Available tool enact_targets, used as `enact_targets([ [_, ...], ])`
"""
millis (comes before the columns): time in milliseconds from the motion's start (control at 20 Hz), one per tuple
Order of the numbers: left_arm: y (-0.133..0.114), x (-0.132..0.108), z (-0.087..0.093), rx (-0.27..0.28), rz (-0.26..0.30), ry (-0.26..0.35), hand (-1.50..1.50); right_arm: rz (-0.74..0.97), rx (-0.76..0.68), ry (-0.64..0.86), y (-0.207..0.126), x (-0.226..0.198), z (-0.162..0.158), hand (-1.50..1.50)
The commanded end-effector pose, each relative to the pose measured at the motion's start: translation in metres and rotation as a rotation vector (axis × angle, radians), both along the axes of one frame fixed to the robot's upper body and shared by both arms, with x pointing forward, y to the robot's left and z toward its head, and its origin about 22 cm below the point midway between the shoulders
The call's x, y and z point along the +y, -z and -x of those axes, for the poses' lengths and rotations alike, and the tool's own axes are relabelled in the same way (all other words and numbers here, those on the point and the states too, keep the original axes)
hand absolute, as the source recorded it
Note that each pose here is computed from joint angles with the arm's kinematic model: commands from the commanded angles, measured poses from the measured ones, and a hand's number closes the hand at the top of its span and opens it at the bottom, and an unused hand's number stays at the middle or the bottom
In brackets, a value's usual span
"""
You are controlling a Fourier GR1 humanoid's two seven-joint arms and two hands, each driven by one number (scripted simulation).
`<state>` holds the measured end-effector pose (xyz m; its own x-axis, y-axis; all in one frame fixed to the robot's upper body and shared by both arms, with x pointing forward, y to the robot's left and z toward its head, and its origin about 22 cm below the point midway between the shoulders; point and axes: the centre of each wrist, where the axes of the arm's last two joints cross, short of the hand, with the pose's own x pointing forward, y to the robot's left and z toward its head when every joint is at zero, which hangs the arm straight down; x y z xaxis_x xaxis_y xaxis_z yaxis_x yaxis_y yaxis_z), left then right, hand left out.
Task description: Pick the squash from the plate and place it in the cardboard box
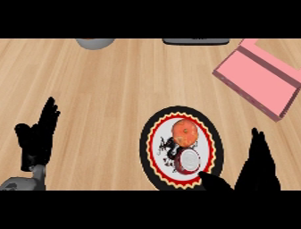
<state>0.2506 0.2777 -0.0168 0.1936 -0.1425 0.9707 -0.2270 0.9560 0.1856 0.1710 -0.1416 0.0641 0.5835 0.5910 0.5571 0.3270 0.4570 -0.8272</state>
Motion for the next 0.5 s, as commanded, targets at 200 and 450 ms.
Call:
enact_targets([
  [200, 0.002, -0.006, -0.013, 0.001, 0.006, 0.010, 0.00, -0.019, 0.265, 0.107, -0.018, 0.024, -0.018, -1.50],
  [450, 0.001, -0.004, -0.006, 0.000, -0.003, 0.028, 0.00, -0.053, 0.287, 0.104, -0.023, 0.019, -0.029, -1.50],
])
